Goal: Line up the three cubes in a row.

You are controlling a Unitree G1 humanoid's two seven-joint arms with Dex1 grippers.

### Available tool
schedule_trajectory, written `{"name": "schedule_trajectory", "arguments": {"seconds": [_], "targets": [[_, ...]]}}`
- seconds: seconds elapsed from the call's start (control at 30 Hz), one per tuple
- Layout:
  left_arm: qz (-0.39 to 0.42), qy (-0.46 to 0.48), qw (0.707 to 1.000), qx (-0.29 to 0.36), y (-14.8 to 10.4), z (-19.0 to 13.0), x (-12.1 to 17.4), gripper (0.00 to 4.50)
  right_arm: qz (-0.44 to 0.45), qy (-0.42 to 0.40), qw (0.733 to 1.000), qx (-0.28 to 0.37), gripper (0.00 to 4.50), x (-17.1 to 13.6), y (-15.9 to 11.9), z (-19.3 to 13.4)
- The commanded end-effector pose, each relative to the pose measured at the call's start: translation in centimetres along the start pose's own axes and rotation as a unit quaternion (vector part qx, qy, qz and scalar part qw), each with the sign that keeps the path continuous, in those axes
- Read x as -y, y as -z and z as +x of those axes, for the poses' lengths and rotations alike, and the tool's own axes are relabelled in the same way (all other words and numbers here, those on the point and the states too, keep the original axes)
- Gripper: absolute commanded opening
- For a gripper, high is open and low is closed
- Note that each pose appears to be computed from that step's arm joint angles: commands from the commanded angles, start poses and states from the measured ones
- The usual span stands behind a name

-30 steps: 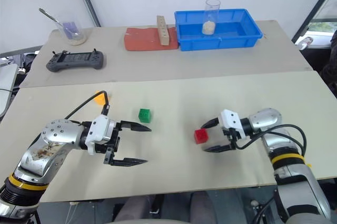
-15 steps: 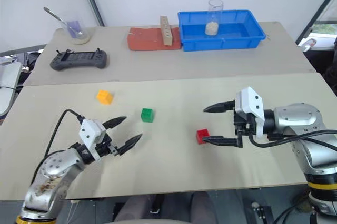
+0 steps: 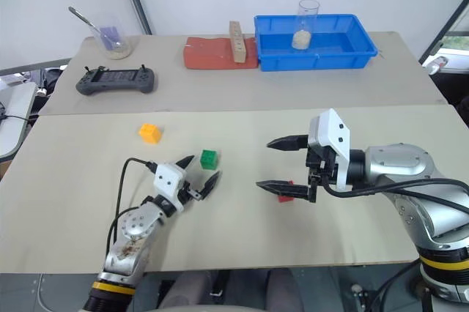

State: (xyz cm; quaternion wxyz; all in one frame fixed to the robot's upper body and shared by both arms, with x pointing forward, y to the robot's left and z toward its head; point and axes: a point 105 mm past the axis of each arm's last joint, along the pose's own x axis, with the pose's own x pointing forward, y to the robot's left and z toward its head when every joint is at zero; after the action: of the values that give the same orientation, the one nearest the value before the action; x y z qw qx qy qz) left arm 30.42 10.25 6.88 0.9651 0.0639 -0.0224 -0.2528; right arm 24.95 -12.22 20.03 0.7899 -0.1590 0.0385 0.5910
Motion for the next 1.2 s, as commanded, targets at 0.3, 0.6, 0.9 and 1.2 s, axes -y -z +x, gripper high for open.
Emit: {"name": "schedule_trajectory", "arguments": {"seconds": [0.3,0.6,0.9,1.2], "targets": [[0.002,-0.016,1.000,0.009,0.1,1.0,0.6,1.83,-0.026,0.005,0.999,0.022,4.50,-0.3,-2.1,-0.1],[0.002,0.027,1.000,0.009,-0.4,1.0,0.7,1.25,-0.026,0.008,0.999,0.019,4.50,-0.3,-1.9,-0.2],[0.055,0.424,0.904,-0.005,-2.5,-1.7,5.1,1.25,-0.034,-0.011,0.998,-0.045,4.50,-0.8,0.4,-2.6],[0.082,0.500,0.862,0.008,-1.6,0.4,7.4,1.25,-0.024,-0.001,0.998,-0.066,4.50,-1.5,1.9,-3.8]]}}
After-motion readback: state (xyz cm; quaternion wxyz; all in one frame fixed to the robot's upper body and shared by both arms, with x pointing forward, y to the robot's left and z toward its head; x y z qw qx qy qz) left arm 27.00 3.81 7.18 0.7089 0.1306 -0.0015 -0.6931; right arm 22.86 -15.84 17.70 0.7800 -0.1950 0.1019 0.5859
